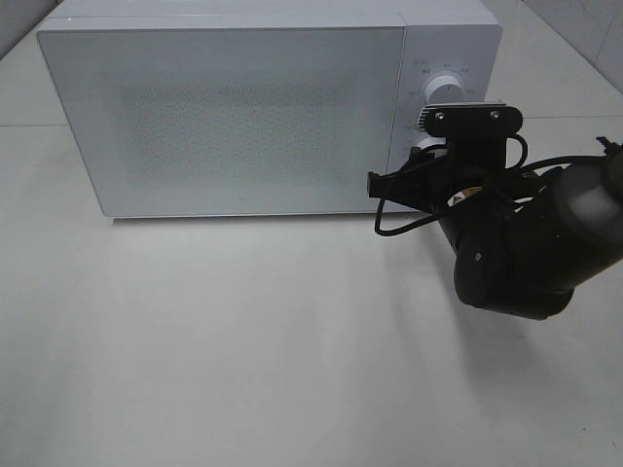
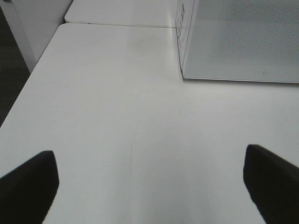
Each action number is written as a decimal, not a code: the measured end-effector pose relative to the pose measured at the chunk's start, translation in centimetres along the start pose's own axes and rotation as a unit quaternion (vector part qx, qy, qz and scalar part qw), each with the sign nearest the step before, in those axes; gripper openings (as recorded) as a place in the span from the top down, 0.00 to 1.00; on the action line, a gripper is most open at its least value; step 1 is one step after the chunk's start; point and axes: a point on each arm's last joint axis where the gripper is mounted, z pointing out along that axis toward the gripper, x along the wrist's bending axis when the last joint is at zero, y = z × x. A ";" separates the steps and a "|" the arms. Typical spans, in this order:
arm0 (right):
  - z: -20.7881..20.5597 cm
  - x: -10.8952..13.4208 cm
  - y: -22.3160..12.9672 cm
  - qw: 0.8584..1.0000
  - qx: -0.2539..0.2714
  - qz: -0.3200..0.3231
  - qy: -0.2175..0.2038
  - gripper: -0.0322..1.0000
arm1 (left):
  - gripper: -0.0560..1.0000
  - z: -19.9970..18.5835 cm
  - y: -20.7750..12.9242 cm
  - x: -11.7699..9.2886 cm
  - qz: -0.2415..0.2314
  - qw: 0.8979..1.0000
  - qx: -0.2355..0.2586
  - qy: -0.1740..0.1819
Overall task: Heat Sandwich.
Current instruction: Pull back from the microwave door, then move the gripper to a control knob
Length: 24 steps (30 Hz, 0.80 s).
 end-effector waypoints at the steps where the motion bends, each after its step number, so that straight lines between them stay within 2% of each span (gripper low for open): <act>1: 0.0 0.0 0.0 1.000 0.000 0.000 0.000 0.55 | 0.01 0.0 0.0 0.0 0.000 1.000 0.000 0.000; 9: 0.0 0.0 0.0 0.999 -0.004 0.032 -0.001 0.55 | 0.01 0.0 0.0 0.0 0.000 1.000 0.000 0.000; 13: 0.0 0.0 0.0 0.995 -0.004 0.100 -0.001 0.55 | 0.01 0.0 0.0 0.0 0.000 1.000 0.000 0.000; 16: 0.0 0.0 0.0 0.992 -0.004 0.124 -0.001 0.55 | 0.01 0.0 0.0 0.0 0.000 1.000 0.000 0.000; 18: 0.0 0.0 0.1 0.985 -0.005 0.175 0.000 0.55 | 0.01 0.0 0.0 0.0 0.000 1.000 0.000 0.000; 21: 0.0 0.0 0.1 0.979 -0.005 0.206 0.000 0.55 | 0.01 0.0 0.0 0.0 0.000 1.000 0.000 0.000; 24: 0.0 0.0 0.1 0.964 -0.006 0.266 0.000 0.55 | 0.01 0.0 0.0 0.0 0.000 1.000 0.000 0.000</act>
